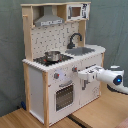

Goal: Play with the kitchen

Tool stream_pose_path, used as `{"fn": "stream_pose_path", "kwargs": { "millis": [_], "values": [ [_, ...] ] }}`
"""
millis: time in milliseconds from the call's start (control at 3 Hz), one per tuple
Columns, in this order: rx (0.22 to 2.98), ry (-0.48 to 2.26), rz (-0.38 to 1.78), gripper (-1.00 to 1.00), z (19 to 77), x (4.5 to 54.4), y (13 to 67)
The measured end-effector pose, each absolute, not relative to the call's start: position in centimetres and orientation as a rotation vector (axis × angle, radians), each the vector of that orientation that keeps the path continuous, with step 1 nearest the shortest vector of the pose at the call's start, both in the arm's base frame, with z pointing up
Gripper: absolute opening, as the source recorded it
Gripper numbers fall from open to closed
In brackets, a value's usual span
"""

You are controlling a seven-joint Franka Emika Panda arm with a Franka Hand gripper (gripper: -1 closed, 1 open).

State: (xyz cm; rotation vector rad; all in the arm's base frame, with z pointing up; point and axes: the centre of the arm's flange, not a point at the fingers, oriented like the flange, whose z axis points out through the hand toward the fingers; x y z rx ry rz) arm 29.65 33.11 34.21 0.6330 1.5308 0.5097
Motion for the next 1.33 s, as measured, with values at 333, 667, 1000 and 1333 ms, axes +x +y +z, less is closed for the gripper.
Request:
{"fn": "stream_pose_path", "kwargs": {
  "millis": [333, 667, 1000, 1333],
  "values": [
    [0.607, 1.543, 0.546, 1.0, 34.3, 30.7, 32.9],
    [0.552, 1.574, 0.568, 1.0, 33.7, 31.8, 34.8],
    [0.547, 1.574, 0.558, 1.0, 33.7, 34.2, 34.9],
    [0.557, 1.576, 0.581, 1.0, 33.5, 34.5, 35.7]
  ]
}}
